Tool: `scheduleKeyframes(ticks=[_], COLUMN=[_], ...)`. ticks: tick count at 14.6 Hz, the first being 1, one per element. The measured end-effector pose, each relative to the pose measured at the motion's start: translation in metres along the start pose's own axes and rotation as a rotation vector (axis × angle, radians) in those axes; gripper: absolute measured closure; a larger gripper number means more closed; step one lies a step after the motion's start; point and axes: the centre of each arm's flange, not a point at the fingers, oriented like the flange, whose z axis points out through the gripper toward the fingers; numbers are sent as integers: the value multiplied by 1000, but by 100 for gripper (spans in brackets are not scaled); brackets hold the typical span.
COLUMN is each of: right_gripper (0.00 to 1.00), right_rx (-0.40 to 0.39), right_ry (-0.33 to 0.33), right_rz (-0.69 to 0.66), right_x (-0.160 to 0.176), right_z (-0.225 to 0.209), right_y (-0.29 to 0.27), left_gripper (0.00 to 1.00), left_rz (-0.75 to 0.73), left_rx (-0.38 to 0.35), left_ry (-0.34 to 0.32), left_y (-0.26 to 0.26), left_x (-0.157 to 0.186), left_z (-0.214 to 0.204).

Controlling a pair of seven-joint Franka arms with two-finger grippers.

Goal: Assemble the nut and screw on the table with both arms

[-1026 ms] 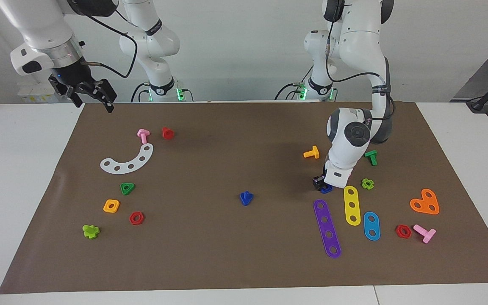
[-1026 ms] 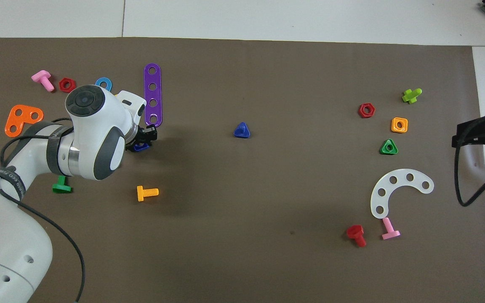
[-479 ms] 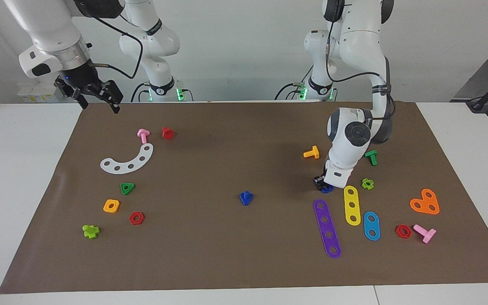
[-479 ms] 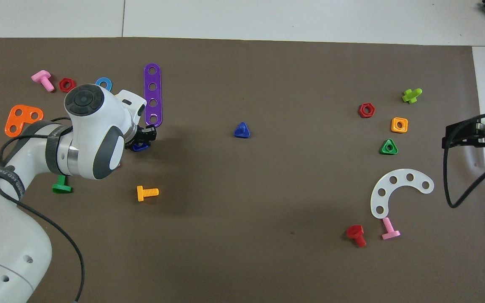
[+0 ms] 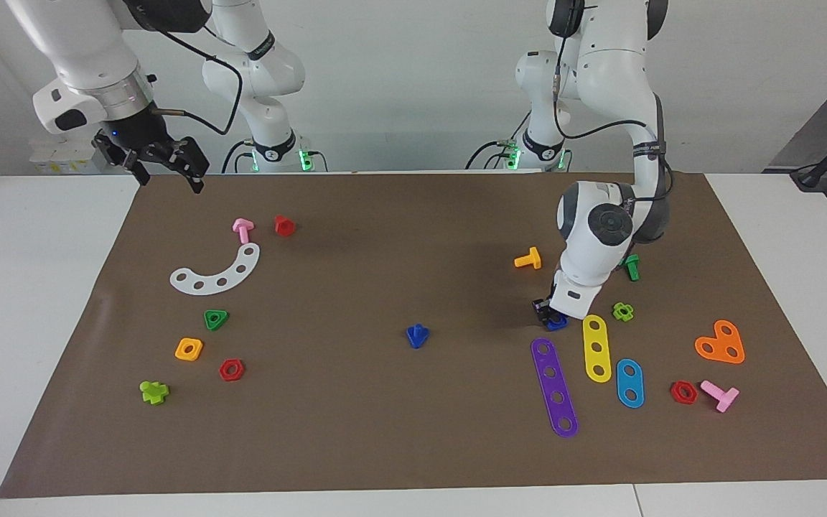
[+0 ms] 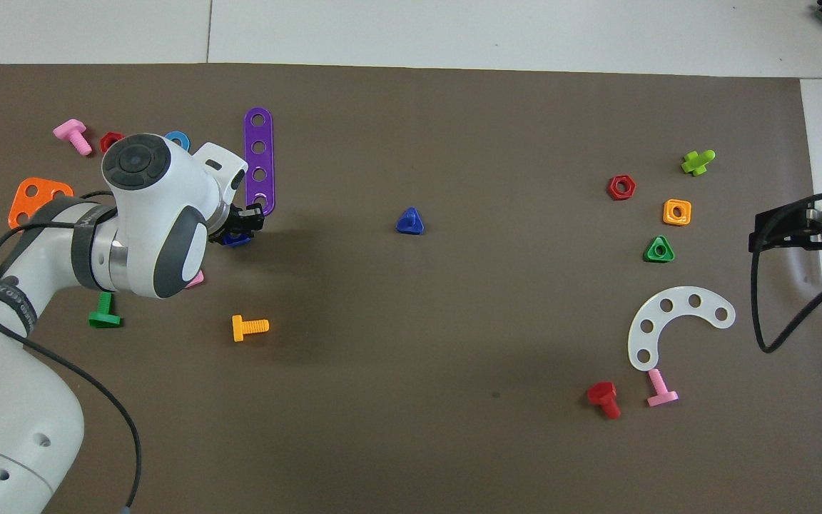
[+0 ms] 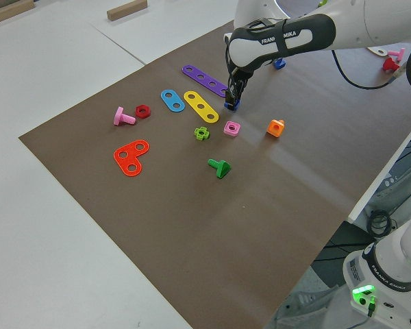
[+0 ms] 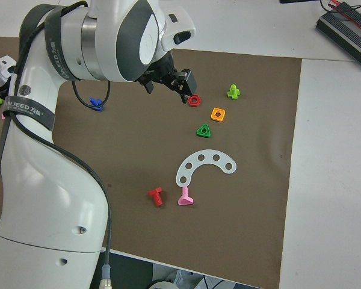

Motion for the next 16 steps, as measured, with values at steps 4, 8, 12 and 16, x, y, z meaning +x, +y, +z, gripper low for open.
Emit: scheduleKeyframes(ticks=[4, 8, 12, 16], right_gripper=[0, 0, 0, 0], right_rx=[0, 0, 0, 0], right_ry=[0, 0, 0, 0], right_rz=[0, 0, 0, 0], right_x=[0, 0, 0, 0], right_z=[0, 0, 0, 0], right_y=[0, 0, 0, 0], left_gripper=[53, 53, 53, 53], left_rz=[28, 131, 198, 231], left_rx=[-89, -103, -128, -146], left_ry=[54, 45, 40, 51], left_y=[52, 127, 186, 217], left_x=[10, -18, -35, -41], left_z=[-45, -61, -79, -79])
